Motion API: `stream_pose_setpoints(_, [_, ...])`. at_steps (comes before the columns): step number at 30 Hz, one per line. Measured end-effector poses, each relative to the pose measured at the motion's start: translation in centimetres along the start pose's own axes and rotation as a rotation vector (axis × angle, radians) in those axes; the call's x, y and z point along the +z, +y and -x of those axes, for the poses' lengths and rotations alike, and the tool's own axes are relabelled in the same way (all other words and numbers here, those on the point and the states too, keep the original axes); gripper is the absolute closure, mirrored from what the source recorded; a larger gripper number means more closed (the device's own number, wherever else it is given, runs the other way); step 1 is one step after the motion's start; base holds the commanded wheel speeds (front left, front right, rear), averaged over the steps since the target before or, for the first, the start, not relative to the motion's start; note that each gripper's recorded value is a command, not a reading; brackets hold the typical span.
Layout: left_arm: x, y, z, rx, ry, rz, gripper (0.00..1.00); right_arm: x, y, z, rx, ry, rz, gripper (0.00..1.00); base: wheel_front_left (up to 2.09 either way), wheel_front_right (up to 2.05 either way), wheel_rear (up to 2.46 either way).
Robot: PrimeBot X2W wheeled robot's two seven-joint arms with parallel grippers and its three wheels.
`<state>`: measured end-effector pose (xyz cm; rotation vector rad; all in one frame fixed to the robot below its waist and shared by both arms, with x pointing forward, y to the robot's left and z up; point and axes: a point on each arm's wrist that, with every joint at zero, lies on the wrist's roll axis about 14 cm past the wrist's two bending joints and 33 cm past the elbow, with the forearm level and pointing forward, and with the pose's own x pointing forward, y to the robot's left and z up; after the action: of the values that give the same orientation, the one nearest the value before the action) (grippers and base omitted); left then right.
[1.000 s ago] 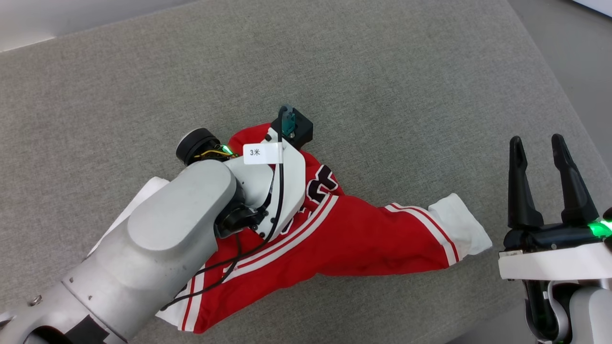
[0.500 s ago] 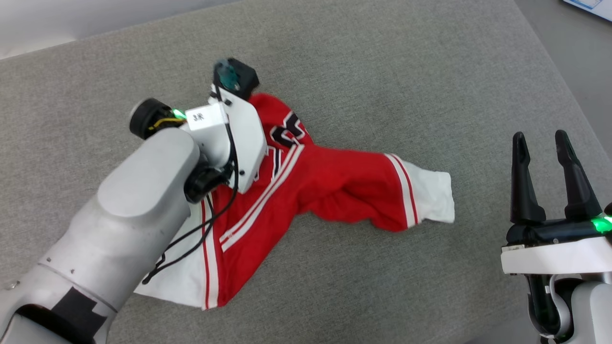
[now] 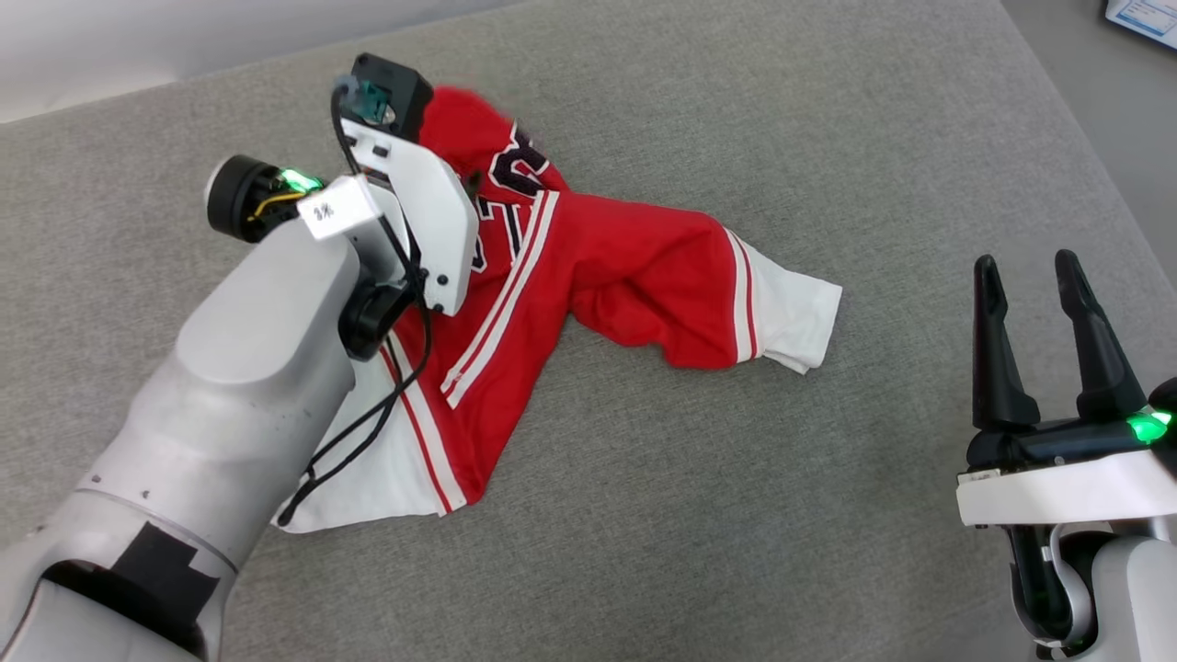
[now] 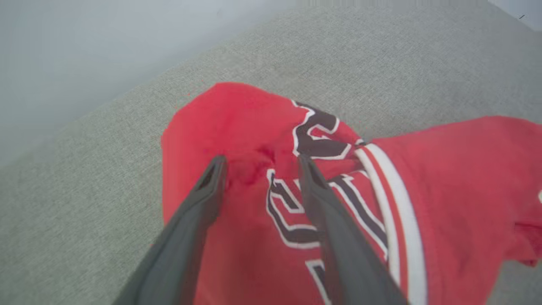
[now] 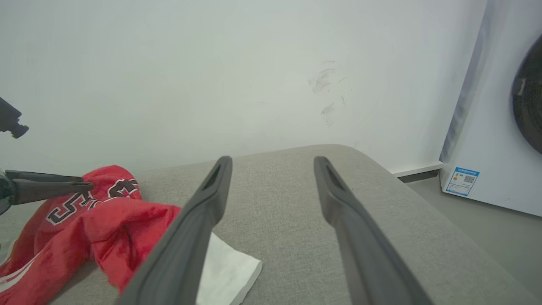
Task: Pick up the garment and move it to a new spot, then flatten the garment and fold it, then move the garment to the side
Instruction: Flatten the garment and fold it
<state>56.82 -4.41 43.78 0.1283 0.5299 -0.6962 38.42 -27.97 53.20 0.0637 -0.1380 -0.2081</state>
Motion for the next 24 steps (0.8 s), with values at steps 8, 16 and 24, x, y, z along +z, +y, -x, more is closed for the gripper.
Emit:
stream_pose_setpoints(8, [5.3, 1.7, 2.8, 0.05, -0.318, 0.0, 0.0, 0.3, 0.7, -0.5, 0.035, -0.005, -0.003, 0.0, 0.0, 0.0, 0.0])
stream_pose_setpoints(16, [10.2, 5.0, 10.4, 0.177, -0.643, -0.104, 0.0, 1.2, 2.0, -1.3, 0.089, -0.018, -0.014, 0.0, 0.0, 0.0, 0.0])
stream_pose_setpoints(24, [9.6, 6.6, 20.3, 0.358, -0.81, -0.149, 0.0, 1.3, 4.3, -1.4, 0.16, -0.012, -0.035, 0.0, 0.0, 0.0, 0.0])
